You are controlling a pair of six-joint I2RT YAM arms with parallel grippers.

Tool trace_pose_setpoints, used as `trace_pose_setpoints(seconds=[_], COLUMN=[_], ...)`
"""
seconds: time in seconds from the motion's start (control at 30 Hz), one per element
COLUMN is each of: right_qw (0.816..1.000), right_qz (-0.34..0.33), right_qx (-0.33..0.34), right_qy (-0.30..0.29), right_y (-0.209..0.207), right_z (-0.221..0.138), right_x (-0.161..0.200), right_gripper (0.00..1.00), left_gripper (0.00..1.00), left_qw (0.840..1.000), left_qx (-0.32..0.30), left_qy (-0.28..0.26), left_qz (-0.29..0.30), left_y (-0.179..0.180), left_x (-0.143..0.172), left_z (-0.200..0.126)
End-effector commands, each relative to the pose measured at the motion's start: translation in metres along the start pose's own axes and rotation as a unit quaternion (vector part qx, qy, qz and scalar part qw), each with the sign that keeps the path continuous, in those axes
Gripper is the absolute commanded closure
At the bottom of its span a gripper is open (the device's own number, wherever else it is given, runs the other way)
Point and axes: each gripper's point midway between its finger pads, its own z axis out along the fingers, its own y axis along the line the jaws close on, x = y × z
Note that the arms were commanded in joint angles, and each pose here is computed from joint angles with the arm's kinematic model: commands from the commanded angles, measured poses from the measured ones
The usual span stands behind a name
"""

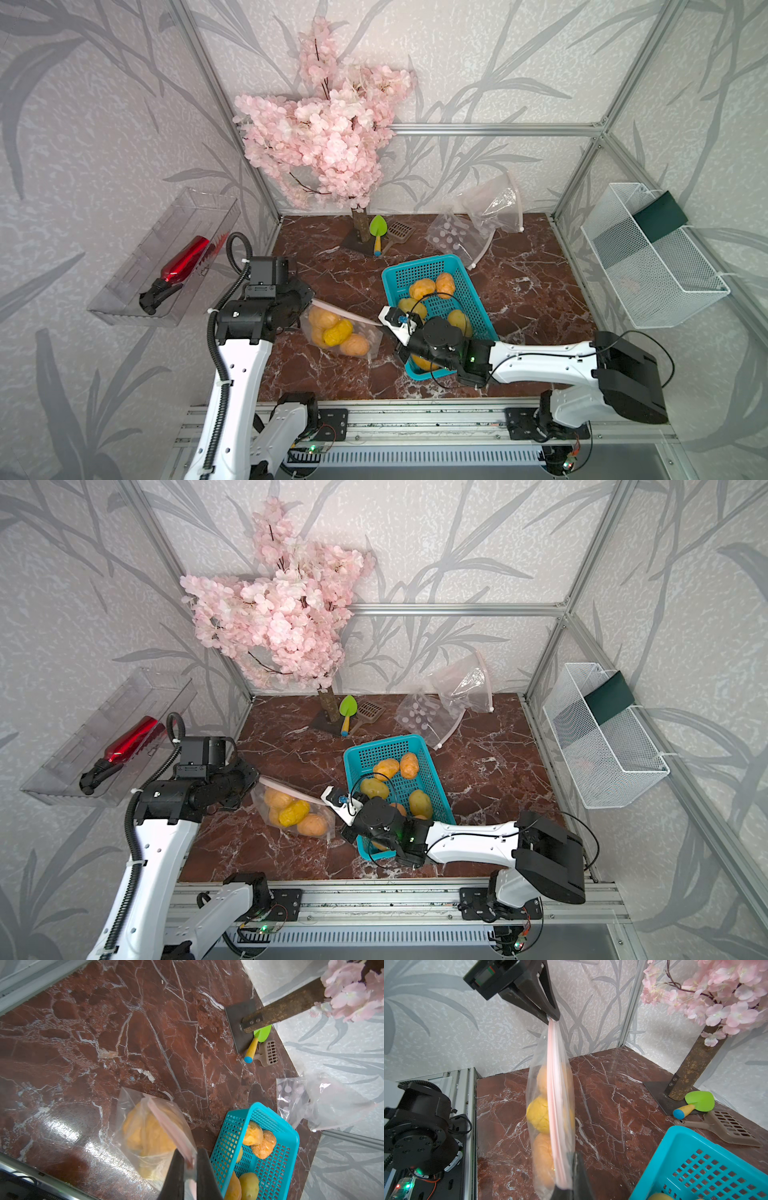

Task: Put the potatoes into a zipper bag and zip it
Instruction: Zip the zipper on the zipper food storage bag, then place the zipper food storage bag at the center of the board.

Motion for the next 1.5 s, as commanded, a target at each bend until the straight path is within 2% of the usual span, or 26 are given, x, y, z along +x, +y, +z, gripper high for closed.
trace_pose_setpoints(seconds=[0.0,0.37,0.43,0.57,0.63,0.7,0.83,0.97,1.07,1.13,1.27,1.33,1.37,1.47], right_qw=[1.0,1.0,0.999,0.995,0.992,0.982,0.967,0.951,0.946,0.946,0.952,0.959,0.963,0.971], right_qz=[0.008,0.016,0.026,0.087,0.106,0.153,0.219,0.241,0.248,0.251,0.235,0.218,0.207,0.173], right_qx=[0.013,0.003,0.01,0.044,0.043,0.038,0.019,-0.006,-0.022,-0.013,0.005,0.013,0.013,0.029], right_qy=[-0.005,0.008,0.017,0.03,0.058,0.105,0.126,0.194,0.208,0.207,0.197,0.181,0.174,0.16], right_y=[-0.005,0.0,-0.002,-0.011,-0.01,-0.009,-0.011,-0.025,-0.039,-0.063,-0.094,-0.103,-0.106,-0.122], right_z=[-0.01,-0.003,0.001,0.008,0.02,0.037,0.071,0.109,0.13,0.14,0.151,0.149,0.147,0.137], right_x=[-0.002,0.006,0.01,0.009,0.006,0.008,0.023,0.048,0.063,0.069,0.062,0.051,0.044,0.022], right_gripper=[1.0,1.0,1.0,1.0,1.0,1.0,1.0,1.0,1.0,0.99,0.86,0.69,0.57,0.25], left_gripper=[1.0,1.0,1.0,1.0,1.0,1.0,1.0,1.0,1.0,1.0,1.0,1.0,0.99,0.75], left_qw=[0.997,0.993,0.989,0.975,0.973,0.972,0.964,0.957,0.953,0.953,0.958,0.962,0.964,0.974], left_qx=[-0.047,-0.07,-0.091,-0.146,-0.151,-0.149,-0.15,-0.134,-0.109,-0.093,-0.076,-0.07,-0.066,-0.036], left_qy=[-0.066,-0.086,-0.106,-0.133,-0.131,-0.126,-0.13,-0.144,-0.177,-0.183,-0.166,-0.149,-0.143,-0.136], left_qz=[-0.012,-0.039,-0.054,-0.105,-0.115,-0.13,-0.176,-0.214,-0.22,-0.222,-0.223,-0.22,-0.212,-0.176], left_y=[0.021,0.037,0.047,0.074,0.074,0.072,0.075,0.079,0.075,0.07,0.06,0.052,0.047,0.022], left_x=[-0.027,-0.039,-0.045,-0.063,-0.068,-0.07,-0.069,-0.072,-0.088,-0.097,-0.107,-0.109,-0.111,-0.119], left_z=[-0.006,-0.012,-0.014,-0.022,-0.024,-0.024,-0.02,0.003,0.022,0.04,0.079,0.093,0.098,0.107])
